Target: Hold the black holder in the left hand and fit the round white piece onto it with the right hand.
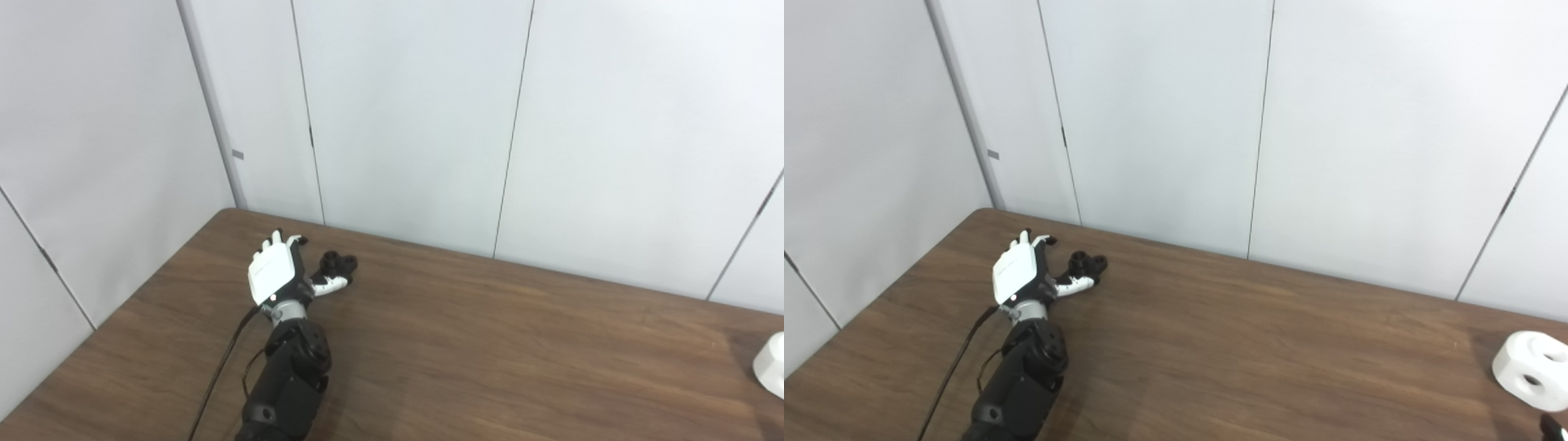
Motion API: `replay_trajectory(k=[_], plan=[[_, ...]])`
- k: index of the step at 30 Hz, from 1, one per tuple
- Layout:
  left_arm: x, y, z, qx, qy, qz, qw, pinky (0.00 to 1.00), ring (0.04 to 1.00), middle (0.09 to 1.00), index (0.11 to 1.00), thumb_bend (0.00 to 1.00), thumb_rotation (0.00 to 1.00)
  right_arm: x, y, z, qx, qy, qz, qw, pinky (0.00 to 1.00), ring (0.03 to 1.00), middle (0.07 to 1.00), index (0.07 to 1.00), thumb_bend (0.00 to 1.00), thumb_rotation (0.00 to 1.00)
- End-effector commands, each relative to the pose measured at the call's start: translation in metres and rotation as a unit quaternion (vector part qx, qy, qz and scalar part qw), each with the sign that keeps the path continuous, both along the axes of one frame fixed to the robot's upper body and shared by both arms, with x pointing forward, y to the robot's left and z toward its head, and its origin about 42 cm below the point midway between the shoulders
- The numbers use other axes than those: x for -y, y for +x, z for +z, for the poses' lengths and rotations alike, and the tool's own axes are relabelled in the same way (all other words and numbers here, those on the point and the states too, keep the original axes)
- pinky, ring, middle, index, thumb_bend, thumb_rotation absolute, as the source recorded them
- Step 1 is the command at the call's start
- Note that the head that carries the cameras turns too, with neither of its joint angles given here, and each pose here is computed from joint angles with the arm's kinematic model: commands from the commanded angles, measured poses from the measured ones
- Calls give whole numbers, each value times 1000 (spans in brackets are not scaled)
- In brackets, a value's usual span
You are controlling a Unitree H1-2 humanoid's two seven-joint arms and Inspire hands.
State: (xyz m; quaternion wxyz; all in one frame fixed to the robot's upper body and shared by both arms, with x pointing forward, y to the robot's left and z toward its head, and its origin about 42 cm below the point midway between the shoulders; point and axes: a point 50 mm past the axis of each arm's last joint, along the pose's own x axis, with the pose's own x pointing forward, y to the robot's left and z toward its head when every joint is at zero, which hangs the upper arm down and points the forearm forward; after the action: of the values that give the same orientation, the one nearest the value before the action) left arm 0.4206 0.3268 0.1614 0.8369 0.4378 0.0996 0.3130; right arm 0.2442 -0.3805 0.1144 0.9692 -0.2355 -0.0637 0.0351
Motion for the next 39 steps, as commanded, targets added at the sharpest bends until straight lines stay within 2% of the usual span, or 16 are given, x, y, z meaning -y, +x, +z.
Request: replay_trajectory(k=[1, 5, 10, 16, 26, 30, 35, 39], plan=[[-7, 7, 18, 20, 23, 7, 1000, 1000, 1000, 1000, 761, 985, 281, 4, -19, -17, -37, 10, -8, 999, 1000, 1000, 1000, 1000, 944, 646], [-8, 5, 12, 6, 15, 8, 1000, 1000, 1000, 1000, 744, 987, 263, 4, -21, -16, -30, 2, -7, 1000, 994, 978, 976, 974, 939, 654], [-11, 4, 3, -17, 15, 7, 1000, 1000, 1000, 1000, 714, 993, 251, 4, -22, -15, -32, 1, -7, 999, 878, 908, 921, 925, 996, 674], [-13, 3, -6, -49, 15, 2, 999, 1000, 1000, 1000, 685, 995, 242, 4, -23, -15, -29, 4, -5, 1000, 761, 865, 892, 889, 1000, 691], [-13, 3, -14, -89, 23, -2, 996, 1000, 1000, 1000, 688, 998, 261, 1, -27, -12, -33, 4, -5, 999, 658, 835, 873, 864, 1000, 718], [-14, 3, -16, -98, 14, -6, 995, 1000, 1000, 1000, 675, 994, 258, -1, -31, -11, -34, 3, -5, 999, 632, 830, 875, 864, 1000, 732], [-12, 8, -15, -105, 19, -12, 994, 1000, 1000, 1000, 728, 1000, 289, -5, -35, -10, -36, 0, -5, 999, 597, 822, 870, 859, 1000, 747], [-5, 11, -16, -107, 23, -20, 994, 1000, 1000, 1000, 703, 1000, 287, -7, -37, -9, -37, 5, -4, 999, 578, 811, 862, 853, 1000, 750]])
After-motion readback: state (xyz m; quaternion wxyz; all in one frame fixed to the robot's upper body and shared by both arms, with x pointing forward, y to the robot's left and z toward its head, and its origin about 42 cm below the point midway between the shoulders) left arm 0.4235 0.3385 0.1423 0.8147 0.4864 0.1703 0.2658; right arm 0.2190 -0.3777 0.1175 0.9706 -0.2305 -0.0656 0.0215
